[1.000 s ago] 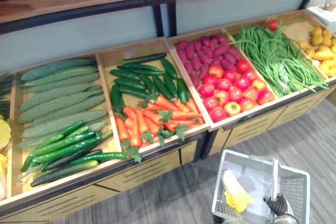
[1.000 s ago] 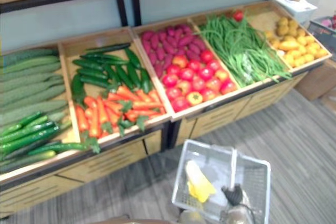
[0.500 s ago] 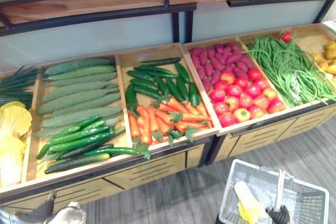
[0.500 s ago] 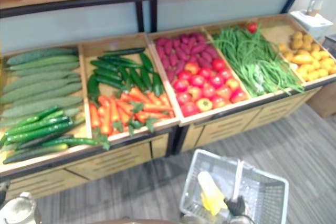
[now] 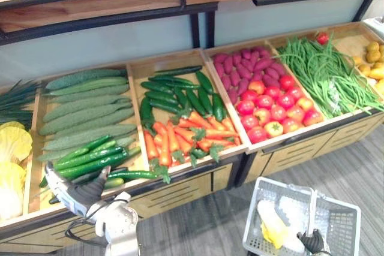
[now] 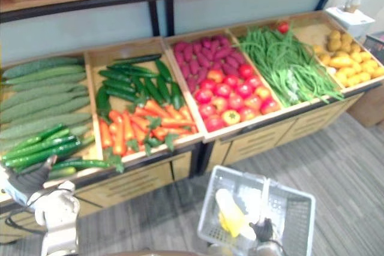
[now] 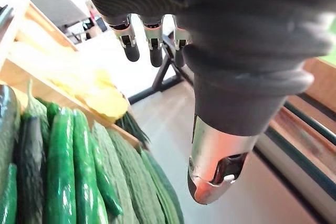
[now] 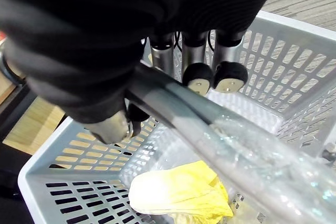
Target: Pick vegetable in the basket
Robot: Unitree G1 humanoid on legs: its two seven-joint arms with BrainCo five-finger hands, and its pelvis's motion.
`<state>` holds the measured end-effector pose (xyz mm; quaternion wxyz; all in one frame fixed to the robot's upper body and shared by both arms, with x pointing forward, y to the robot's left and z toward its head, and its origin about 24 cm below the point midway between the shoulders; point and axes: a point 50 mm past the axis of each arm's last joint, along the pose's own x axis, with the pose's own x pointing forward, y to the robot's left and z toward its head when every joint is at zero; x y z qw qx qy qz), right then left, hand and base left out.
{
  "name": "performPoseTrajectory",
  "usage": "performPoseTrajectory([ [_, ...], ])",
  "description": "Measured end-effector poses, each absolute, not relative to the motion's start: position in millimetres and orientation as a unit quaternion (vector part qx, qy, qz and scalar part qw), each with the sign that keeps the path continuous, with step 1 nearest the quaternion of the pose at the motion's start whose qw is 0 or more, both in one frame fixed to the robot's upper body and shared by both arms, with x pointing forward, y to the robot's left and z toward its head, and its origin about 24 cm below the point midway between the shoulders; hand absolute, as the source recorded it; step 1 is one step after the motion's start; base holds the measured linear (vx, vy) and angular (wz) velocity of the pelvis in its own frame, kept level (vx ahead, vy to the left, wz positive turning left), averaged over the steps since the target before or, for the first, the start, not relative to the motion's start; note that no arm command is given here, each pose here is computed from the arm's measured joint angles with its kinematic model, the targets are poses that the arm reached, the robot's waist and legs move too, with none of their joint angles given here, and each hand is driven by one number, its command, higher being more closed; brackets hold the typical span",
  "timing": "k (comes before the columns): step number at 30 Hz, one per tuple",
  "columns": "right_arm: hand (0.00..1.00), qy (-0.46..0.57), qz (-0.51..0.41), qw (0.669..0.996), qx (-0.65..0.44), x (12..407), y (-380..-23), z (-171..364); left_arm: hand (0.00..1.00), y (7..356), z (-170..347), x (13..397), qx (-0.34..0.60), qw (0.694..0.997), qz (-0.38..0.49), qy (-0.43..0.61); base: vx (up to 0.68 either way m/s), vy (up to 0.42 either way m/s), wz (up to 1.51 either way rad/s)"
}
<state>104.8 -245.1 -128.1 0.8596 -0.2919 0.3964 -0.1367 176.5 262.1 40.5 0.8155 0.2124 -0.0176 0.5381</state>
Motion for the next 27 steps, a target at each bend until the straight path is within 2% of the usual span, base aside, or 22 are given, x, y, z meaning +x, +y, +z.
performPoseTrajectory([
  [4,1.00,0.388,-0.130,0.863,-0.295,110,-243,-127,0.00,251,40,183,0.209,0.835,0.509,-0.019,0.00,0.020,-0.20],
  [12,1.00,0.375,-0.123,0.868,-0.301,116,-240,-124,0.00,245,29,196,0.206,0.851,0.484,0.005,0.00,0.017,-0.22],
  [19,1.00,0.352,-0.110,0.874,-0.318,126,-236,-118,0.00,252,-4,196,0.182,0.848,0.488,0.092,0.01,0.005,-0.17],
  [27,1.00,0.339,-0.112,0.878,-0.320,131,-236,-113,0.00,258,-14,206,0.159,0.845,0.496,0.124,0.04,0.001,-0.14],
])
